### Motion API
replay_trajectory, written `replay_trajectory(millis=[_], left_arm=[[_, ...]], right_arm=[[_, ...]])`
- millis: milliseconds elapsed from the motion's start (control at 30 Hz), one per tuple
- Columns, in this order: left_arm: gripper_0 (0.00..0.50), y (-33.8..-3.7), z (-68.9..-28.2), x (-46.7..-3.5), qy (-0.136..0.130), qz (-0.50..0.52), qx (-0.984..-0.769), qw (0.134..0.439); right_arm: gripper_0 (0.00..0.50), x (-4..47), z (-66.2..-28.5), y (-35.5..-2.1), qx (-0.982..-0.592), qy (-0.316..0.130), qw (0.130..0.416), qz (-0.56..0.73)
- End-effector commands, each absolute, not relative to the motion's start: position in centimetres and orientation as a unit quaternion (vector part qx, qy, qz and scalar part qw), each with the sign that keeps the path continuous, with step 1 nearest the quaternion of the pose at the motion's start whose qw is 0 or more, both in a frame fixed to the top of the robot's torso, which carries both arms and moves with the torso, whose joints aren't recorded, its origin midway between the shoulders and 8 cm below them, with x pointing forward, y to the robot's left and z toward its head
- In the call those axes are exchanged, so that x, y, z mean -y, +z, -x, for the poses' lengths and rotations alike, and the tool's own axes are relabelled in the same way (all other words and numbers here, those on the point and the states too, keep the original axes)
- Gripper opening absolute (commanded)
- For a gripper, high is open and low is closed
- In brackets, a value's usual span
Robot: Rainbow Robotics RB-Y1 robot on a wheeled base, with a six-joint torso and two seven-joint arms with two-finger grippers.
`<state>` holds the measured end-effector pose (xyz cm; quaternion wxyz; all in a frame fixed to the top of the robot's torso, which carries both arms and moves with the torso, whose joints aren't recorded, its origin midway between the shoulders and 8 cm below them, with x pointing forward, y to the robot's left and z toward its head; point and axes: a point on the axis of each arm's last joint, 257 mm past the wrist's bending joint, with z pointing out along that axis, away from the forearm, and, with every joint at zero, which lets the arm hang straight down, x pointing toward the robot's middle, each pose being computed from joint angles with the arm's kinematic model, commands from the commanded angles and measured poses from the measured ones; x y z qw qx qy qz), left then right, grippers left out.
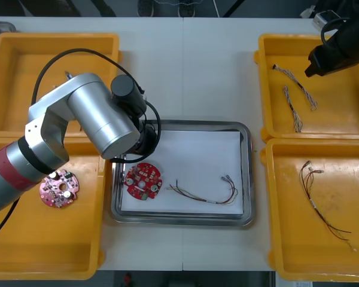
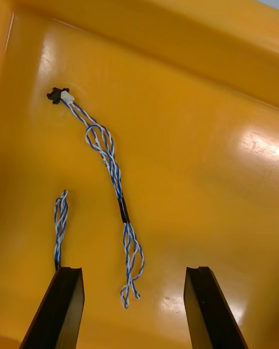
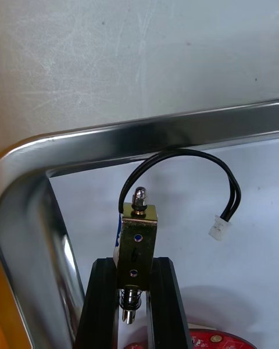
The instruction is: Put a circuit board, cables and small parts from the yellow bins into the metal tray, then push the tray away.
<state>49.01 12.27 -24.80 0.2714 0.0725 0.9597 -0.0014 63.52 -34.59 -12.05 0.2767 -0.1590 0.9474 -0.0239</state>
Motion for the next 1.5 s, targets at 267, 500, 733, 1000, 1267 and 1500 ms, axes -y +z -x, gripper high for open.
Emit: replay_trajectory(millis=[267,500,733,1000,1267,1500], left_arm=[[0.5,-25.6,-48.3,-10.8,-0.027,-0.023,-0.961,0.273],[0.5,-25.6,-48.3,-10.7,-0.03,-0.017,-0.961,0.273],[0.5,-24.5,-47.9,-10.1,-0.038,-0.015,-0.959,0.279],[0.5,-21.0,-46.2,-9.4,-0.049,-0.017,-0.96,0.275],[0.5,-17.3,-45.7,-9.3,-0.055,-0.016,-0.962,0.268],[0.5,-13.5,-46.2,-10.7,-0.047,-0.009,-0.963,0.265]], right_arm=[[0.5,33.2,-65.9,-11.6,-0.934,-0.006,0.316,0.165],[0.5,33.6,-66.4,-13.4,-0.934,-0.011,0.319,0.162],[0.5,33.6,-66.8,-15.3,-0.934,-0.009,0.322,0.152],[0.5,33.6,-66.4,-17.2,-0.937,0.0,0.317,0.149],[0.5,33.6,-66.1,-18.1,-0.937,-0.001,0.314,0.155],[0.0,33.4,-65.8,-18.8,-0.938,0.008,0.311,0.154]])
